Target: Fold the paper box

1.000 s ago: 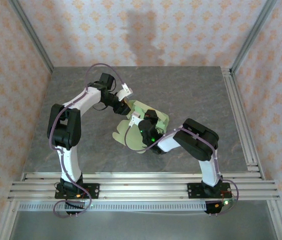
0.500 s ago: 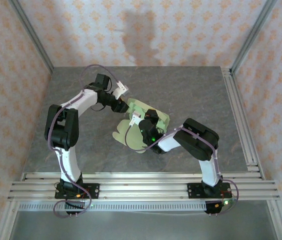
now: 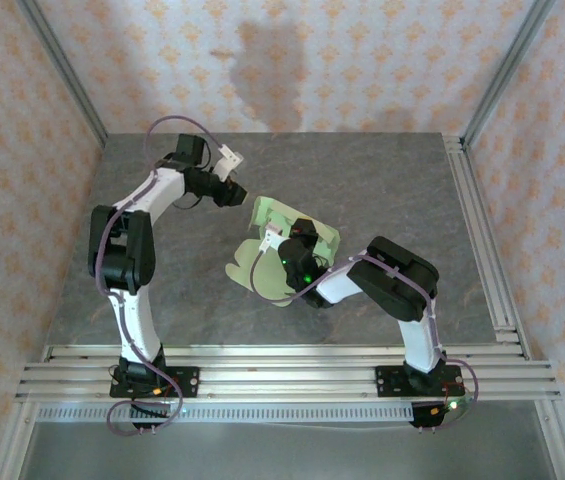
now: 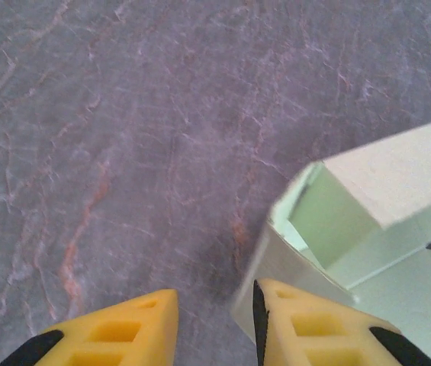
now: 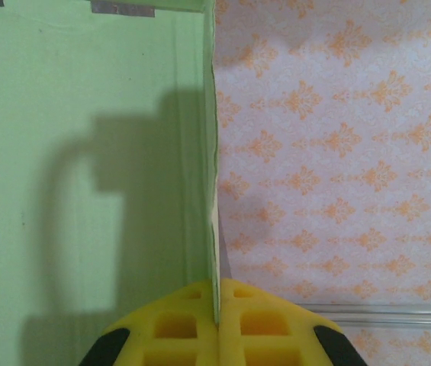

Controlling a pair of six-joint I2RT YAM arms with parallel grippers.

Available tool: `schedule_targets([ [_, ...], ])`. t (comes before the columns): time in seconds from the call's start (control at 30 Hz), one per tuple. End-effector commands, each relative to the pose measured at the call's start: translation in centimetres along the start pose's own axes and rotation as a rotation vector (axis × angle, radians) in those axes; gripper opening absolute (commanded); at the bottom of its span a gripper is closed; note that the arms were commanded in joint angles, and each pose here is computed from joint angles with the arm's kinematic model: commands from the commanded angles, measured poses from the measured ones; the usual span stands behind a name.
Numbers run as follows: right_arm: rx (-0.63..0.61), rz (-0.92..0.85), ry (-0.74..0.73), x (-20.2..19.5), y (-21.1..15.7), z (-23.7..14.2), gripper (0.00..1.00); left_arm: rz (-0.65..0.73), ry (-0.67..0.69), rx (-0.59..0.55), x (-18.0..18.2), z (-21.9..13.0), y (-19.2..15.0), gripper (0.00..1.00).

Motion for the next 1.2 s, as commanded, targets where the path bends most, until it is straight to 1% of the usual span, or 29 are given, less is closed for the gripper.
schedule_targets([
  [0.0,-0.008,0.046,-0.015,-0.8,0.1,0.1,0.0,-0.001,-0.057,0.088,-0.9,1.1,-1.1,0.33],
  [0.17,-0.002,0.043,-0.017,-0.8,0.0,0.1,0.0,0.05,-0.062,0.185,-1.6,2.6,-2.0,0.33],
  [0.27,0.0,0.045,-0.019,-0.8,0.0,0.1,0.0,0.066,-0.099,0.214,-2.2,3.0,-2.3,0.33],
  [0.53,0.004,0.044,-0.02,-0.7,0.0,0.2,0.0,0.083,-0.155,0.23,-3.3,2.7,-2.5,0.35],
  [0.7,-0.001,0.048,-0.022,-0.8,0.2,0.2,0.0,0.087,-0.138,0.239,-3.2,2.9,-2.4,0.36],
  [0.8,-0.003,0.049,-0.023,-0.9,0.3,0.3,0.0,0.084,-0.096,0.243,-2.5,3.5,-2.4,0.42],
  [0.87,-0.003,0.048,-0.023,-0.9,0.3,0.3,0.0,0.084,-0.085,0.243,-2.2,3.7,-2.3,0.44],
  [1.0,-0.002,0.05,-0.023,-1.0,0.3,0.2,0.0,0.081,-0.069,0.243,-1.8,3.9,-2.0,0.52],
  [1.17,-0.004,0.057,-0.017,-1.1,0.5,0.3,0.0,0.092,-0.101,0.253,-2.1,3.9,-2.1,0.54],
])
Point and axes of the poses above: each hand's point on the last joint's axis, 136 mm out from that joint toward the fingers, its own z axis out along the fingers, its own x axis along the line the jaws close on, y = z × x, the point moved 3 cm from there along -z, back along the fingers, and after that the axes turned 5 degrees about -z, right-handed, at the moved point
